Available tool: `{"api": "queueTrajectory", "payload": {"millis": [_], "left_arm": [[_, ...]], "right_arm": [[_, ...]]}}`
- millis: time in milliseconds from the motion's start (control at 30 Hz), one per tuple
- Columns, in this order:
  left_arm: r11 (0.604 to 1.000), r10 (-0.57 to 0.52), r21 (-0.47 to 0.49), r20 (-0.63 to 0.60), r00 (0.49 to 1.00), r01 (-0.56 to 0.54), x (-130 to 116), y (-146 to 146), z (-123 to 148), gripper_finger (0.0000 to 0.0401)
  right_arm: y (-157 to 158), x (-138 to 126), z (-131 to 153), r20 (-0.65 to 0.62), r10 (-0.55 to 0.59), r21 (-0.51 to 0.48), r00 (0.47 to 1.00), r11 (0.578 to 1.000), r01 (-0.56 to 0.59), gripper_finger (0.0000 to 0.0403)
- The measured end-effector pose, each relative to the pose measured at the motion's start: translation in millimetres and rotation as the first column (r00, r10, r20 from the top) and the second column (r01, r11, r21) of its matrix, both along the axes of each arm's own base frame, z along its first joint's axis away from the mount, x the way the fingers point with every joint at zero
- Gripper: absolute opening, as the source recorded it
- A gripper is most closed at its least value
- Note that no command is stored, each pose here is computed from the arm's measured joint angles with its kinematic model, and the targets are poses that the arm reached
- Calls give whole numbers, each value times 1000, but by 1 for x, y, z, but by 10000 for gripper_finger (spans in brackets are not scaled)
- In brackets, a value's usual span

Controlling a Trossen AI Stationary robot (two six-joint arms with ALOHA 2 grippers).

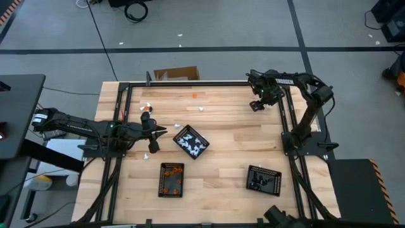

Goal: Sort Halloween decoration
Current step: Put the white ghost toy into the middle black basket

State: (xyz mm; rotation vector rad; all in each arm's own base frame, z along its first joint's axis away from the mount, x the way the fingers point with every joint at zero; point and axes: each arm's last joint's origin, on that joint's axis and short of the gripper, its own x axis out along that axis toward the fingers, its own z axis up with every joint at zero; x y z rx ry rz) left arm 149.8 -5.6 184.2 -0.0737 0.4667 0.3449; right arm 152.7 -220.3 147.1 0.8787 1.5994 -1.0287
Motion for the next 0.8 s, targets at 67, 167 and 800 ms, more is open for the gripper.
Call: {"api": "queueTrajectory", "payload": {"millis": [67, 167, 800], "left_arm": [[1000, 0, 1, -5, 1000, 0, 0, 0, 0, 76], [1000, 0, 1, -6, 1000, 0, 0, 0, 0, 76], [1000, -14, -5, -36, 999, 14, -2, 0, -3, 76]], "right_arm": [[-3, 2, -1, -15, 1, 10, 1000, 1000, -1, 246], [-7, 4, -5, -41, 14, 34, 999, 999, -13, 244], [-17, 13, -8, 4, 41, 173, 999, 984, -41, 110]]}}
